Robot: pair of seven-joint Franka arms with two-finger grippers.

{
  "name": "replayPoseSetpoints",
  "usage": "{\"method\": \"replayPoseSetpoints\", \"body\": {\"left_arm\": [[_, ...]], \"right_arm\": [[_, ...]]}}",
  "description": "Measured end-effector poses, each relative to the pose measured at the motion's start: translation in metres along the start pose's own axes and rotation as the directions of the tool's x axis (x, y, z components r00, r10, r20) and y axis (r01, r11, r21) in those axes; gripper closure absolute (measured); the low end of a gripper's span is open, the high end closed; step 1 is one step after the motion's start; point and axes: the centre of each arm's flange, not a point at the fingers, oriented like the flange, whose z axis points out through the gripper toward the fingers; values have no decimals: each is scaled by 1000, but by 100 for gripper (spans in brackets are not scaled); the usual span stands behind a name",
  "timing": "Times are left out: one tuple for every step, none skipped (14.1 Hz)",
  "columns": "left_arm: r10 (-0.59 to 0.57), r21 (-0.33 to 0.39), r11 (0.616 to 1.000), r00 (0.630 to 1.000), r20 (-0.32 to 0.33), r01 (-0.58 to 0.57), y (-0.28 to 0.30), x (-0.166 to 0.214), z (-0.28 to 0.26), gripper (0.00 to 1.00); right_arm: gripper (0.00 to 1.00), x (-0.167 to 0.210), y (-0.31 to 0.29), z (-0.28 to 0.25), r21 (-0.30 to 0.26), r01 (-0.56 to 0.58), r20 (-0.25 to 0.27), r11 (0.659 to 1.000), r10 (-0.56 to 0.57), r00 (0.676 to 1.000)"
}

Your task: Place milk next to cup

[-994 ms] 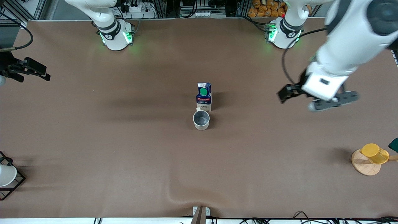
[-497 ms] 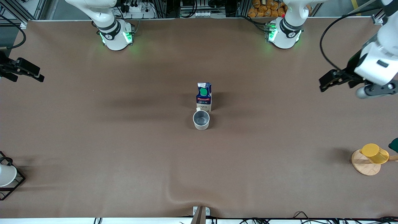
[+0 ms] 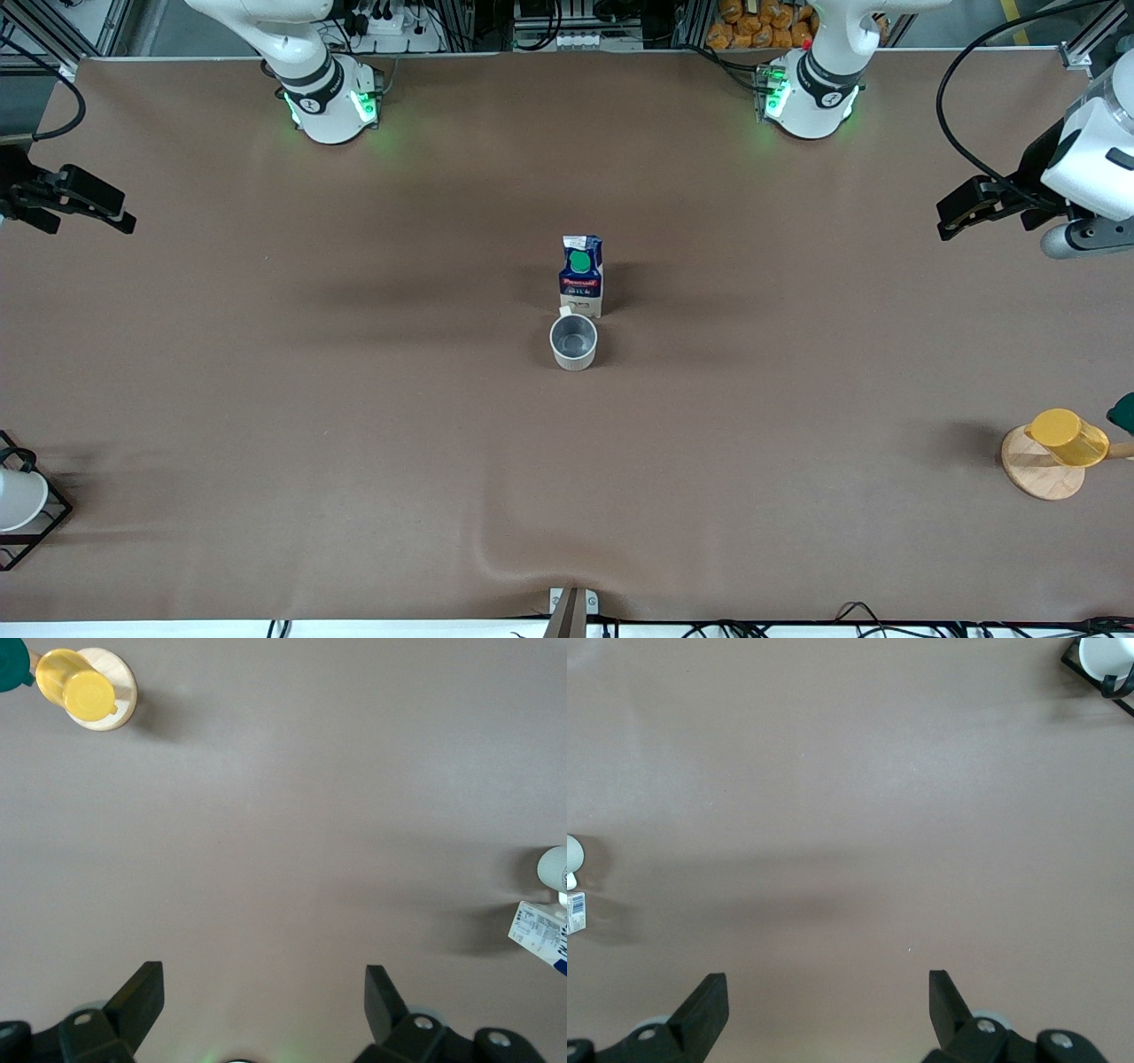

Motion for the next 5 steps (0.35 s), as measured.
{"method": "replayPoseSetpoints", "body": {"left_arm": [[-6, 0, 1000, 1000, 0, 6, -3, 0, 0, 0], [-15, -1, 1000, 1000, -1, 15, -8, 0, -1, 0], [-27, -1, 1000, 1000, -2, 27, -15, 1, -2, 0], [-39, -2, 999, 999, -3, 39, -22, 2, -2, 0], [-47, -3, 999, 999, -4, 47, -27, 3, -3, 0]], "right_arm": [[0, 1, 0, 1, -2, 0, 1, 1000, 0, 1000], [0, 2, 1, 1, -3, 0, 1, 1000, 0, 1000], [0, 2, 1, 1, -3, -1, 2, 1000, 1, 1000], [0, 3, 1, 1, -5, -1, 2, 1000, 1, 1000], [0, 3, 1, 1, -8, -1, 2, 1000, 1, 1000]]}}
